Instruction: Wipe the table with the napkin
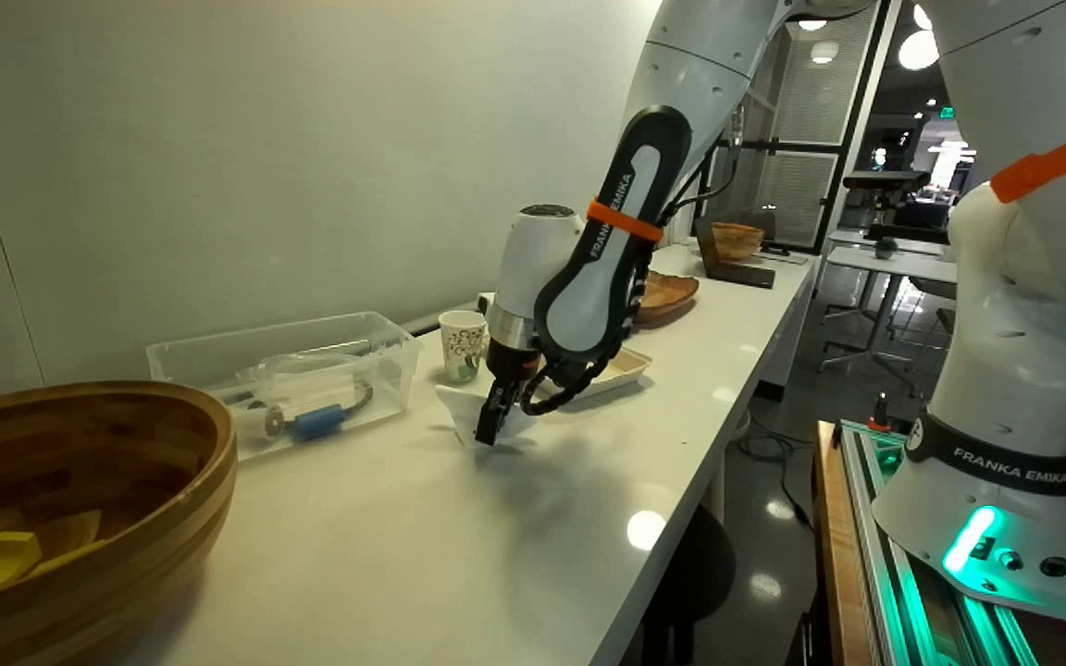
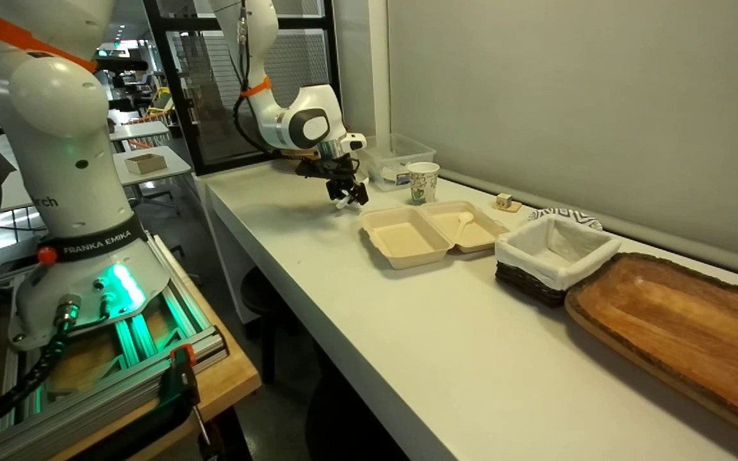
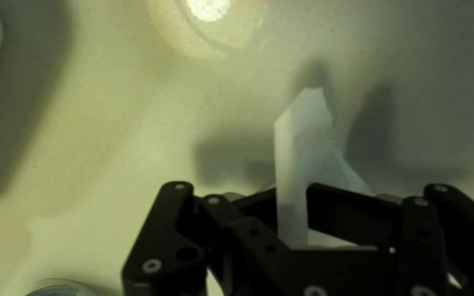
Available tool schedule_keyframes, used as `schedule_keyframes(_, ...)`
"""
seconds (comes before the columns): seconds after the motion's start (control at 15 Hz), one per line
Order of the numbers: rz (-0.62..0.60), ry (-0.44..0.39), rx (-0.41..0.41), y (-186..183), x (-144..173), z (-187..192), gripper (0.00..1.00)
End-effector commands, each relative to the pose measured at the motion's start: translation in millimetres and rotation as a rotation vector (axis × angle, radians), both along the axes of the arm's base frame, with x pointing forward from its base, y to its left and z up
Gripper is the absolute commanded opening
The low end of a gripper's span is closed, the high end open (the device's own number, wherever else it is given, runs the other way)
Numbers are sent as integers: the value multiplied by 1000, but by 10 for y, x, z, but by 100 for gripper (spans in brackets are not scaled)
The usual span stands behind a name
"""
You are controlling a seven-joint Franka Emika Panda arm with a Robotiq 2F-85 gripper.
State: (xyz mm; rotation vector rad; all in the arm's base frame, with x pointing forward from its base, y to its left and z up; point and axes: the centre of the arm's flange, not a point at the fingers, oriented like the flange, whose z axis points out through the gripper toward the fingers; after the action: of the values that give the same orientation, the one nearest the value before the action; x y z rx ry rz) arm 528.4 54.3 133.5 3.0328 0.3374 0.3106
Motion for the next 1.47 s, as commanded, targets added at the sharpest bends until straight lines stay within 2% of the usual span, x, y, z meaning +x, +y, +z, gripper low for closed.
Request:
schedule_keyframes(0.0,7,2,10,30,24,-11,0)
schedule_keyframes(0.6,144,-38,-55,303,249,-63,0)
schedule_keyframes(1.07,371,-55,-195,778,452,-404,0)
schedule_keyframes(1.4,515,-104,-232,1176,576,-439,0)
